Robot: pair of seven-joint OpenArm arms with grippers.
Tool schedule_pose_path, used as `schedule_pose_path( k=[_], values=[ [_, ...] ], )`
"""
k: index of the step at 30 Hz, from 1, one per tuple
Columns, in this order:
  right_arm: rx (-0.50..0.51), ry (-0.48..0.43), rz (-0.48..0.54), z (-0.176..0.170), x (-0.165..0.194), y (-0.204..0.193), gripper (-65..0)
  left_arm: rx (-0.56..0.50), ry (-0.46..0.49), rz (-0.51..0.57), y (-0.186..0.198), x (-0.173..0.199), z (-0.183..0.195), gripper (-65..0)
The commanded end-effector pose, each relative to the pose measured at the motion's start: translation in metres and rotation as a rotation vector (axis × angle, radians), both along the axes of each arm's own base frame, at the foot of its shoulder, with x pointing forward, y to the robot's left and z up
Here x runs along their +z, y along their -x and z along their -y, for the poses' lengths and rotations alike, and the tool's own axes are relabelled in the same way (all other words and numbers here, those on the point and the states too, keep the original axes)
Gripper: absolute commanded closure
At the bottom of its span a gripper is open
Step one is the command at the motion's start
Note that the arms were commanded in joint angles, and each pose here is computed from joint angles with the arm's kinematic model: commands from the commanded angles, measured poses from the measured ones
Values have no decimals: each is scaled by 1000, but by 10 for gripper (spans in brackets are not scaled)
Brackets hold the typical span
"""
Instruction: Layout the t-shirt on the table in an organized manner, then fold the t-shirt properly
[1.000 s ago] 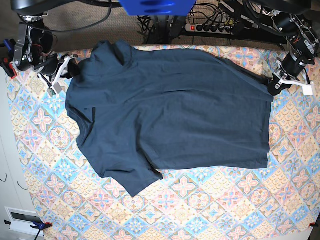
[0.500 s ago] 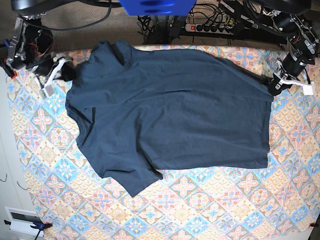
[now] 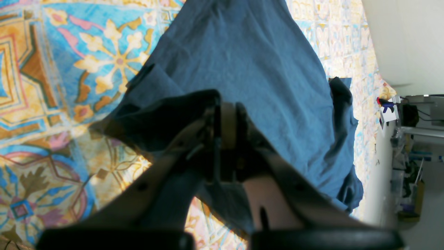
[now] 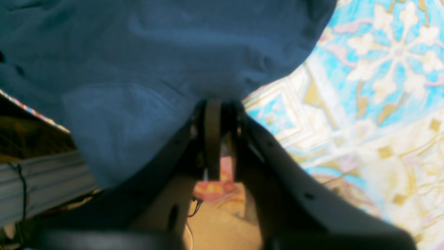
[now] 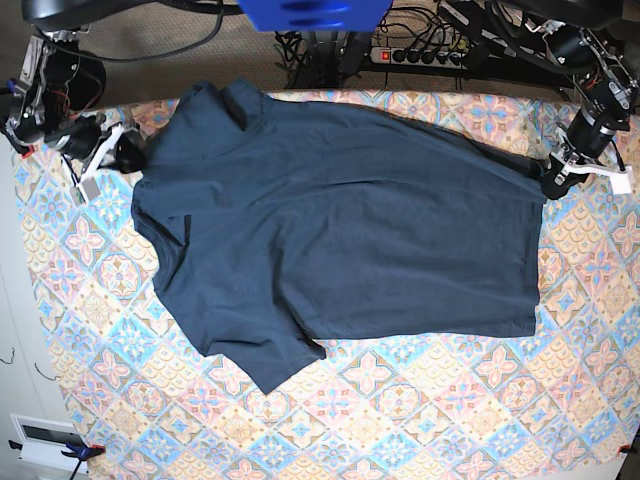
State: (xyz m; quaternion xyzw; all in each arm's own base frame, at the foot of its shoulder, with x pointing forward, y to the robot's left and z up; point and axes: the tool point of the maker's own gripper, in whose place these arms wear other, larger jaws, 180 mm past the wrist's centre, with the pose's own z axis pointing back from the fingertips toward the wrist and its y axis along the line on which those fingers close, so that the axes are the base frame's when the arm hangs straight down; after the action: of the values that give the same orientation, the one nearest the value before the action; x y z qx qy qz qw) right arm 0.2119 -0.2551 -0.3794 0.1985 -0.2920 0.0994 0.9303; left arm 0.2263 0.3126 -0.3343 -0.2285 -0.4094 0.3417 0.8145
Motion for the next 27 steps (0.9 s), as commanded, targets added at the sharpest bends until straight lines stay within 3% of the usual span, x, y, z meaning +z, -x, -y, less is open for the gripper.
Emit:
schedule_pose_path(
  k=[1, 7, 11, 14, 21, 27],
  values=[
    [2, -3, 103, 4, 25, -26, -45, 7, -23, 59, -10, 17, -6, 0],
    [-7, -63, 201, -16, 42, -60, -45, 74, -14, 154, -27, 28, -8, 0],
    [-12, -78, 225, -20, 47, -69, -47, 89, 13, 162, -29, 24, -1, 0],
    [9, -40, 152, -17, 36, -58, -68, 92, 21, 155, -27, 20, 1, 0],
    [-60, 23, -14, 14, 3, 5, -259, 54, 33, 121, -24, 16, 7, 0],
    [-65, 18, -64, 14, -8, 22, -272, 54, 35, 119, -24, 15, 7, 0]
  ],
)
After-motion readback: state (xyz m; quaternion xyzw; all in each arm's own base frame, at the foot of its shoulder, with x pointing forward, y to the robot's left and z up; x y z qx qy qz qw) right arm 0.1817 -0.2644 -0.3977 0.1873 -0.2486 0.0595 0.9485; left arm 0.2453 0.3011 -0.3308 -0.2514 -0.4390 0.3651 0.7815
